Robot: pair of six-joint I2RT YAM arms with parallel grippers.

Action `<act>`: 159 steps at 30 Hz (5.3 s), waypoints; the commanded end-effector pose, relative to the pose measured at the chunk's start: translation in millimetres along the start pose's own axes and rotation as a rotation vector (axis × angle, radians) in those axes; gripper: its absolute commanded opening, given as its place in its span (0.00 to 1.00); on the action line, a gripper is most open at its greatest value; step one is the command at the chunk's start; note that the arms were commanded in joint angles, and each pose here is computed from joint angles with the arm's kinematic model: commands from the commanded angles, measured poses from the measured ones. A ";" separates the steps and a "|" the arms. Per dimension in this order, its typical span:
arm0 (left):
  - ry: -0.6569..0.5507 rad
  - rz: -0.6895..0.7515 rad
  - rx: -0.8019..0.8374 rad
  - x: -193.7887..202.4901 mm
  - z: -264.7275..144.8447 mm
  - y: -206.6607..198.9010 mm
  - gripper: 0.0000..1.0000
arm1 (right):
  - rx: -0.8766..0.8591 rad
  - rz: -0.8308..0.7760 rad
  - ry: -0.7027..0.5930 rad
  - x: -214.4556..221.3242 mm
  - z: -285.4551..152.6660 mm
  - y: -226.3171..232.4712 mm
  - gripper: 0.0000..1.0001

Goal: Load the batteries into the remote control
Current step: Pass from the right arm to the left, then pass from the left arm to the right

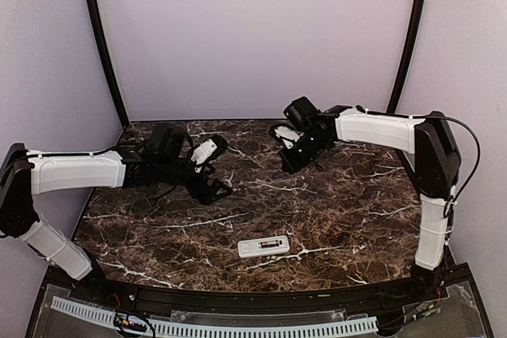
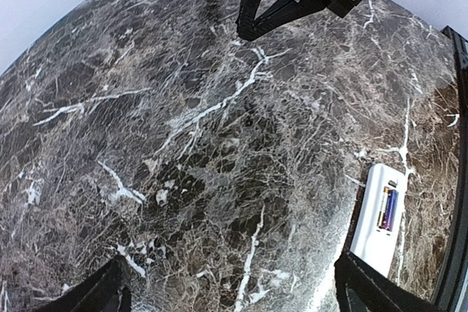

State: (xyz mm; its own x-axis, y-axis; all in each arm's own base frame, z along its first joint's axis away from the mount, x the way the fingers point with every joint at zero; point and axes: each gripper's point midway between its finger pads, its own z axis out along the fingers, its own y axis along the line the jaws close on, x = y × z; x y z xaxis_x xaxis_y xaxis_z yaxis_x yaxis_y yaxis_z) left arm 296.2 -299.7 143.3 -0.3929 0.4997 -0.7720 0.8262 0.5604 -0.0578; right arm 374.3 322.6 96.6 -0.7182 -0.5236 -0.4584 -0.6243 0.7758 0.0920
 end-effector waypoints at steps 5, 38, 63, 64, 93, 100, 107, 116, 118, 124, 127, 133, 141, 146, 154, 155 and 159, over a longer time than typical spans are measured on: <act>-0.302 0.322 0.108 -46.5 -49.3 -38.3 0.92 | -0.323 -0.384 -0.112 1.2 -95.8 97.1 0.00; -0.509 1.035 0.217 -65.7 -78.3 -136.2 0.43 | -0.762 -0.763 -0.270 31.9 -201.7 233.5 0.00; -0.523 1.026 0.214 -74.6 -72.4 -137.5 0.25 | -0.790 -0.779 -0.316 27.6 -206.5 241.7 0.00; -0.529 1.027 0.212 -74.7 -72.7 -138.0 0.19 | -0.790 -0.778 -0.311 28.2 -204.5 242.0 0.00; -0.558 0.568 0.289 -82.9 -108.0 -141.4 0.00 | -0.670 -0.621 -0.574 13.2 -224.8 221.5 0.45; -0.590 0.523 0.323 -88.5 -116.7 -146.4 0.00 | -0.730 -0.640 -0.670 7.2 -234.7 234.1 0.32; -0.591 0.530 0.320 -92.5 -116.9 -146.2 0.00 | -0.766 -0.641 -0.654 9.6 -227.7 239.1 0.23; -0.596 0.526 0.325 -95.6 -117.6 -146.9 0.00 | -0.817 -0.650 -0.614 17.1 -219.0 248.0 0.14; -0.598 0.529 0.328 -96.1 -118.4 -147.5 0.00 | -0.820 -0.649 -0.607 18.5 -216.7 248.4 0.12; -0.588 0.534 0.338 -97.1 -118.0 -148.9 0.00 | -0.828 -0.647 -0.600 18.4 -216.7 250.9 0.05; -0.594 0.535 0.337 -98.6 -119.8 -149.1 0.00 | -0.835 -0.649 -0.587 19.9 -215.3 252.3 0.02; -0.588 0.535 0.342 -97.3 -118.5 -149.6 0.00 | -0.851 -0.651 -0.560 23.4 -210.6 255.4 0.00; -0.589 0.522 0.313 -97.5 -118.7 -145.1 0.40 | -0.809 -0.613 -0.608 13.9 -215.4 249.7 0.00; -0.625 0.485 0.282 -95.6 -122.0 -140.2 0.73 | -0.791 -0.515 -0.693 -3.8 -231.6 239.1 0.00; -0.740 0.323 0.310 -111.8 -137.1 -138.8 0.79 | -0.743 -0.268 -0.939 -33.3 -264.0 214.8 0.00; -0.741 0.254 0.327 -113.2 -135.2 -137.3 0.78 | -0.747 -0.244 -0.974 -35.9 -269.6 212.4 0.00; -0.796 0.097 0.349 -132.8 -138.2 -131.0 0.69 | -0.712 -0.163 -1.082 -44.7 -277.8 198.6 0.00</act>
State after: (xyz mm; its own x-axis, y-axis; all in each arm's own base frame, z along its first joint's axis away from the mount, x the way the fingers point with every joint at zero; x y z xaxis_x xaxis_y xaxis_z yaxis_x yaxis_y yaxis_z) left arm 175.8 -346.5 315.7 0.1091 0.0083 -0.9940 0.9710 0.2133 0.1084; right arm 178.0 414.9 339.4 -0.2416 -0.0148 -0.9703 -0.9630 0.1270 0.2378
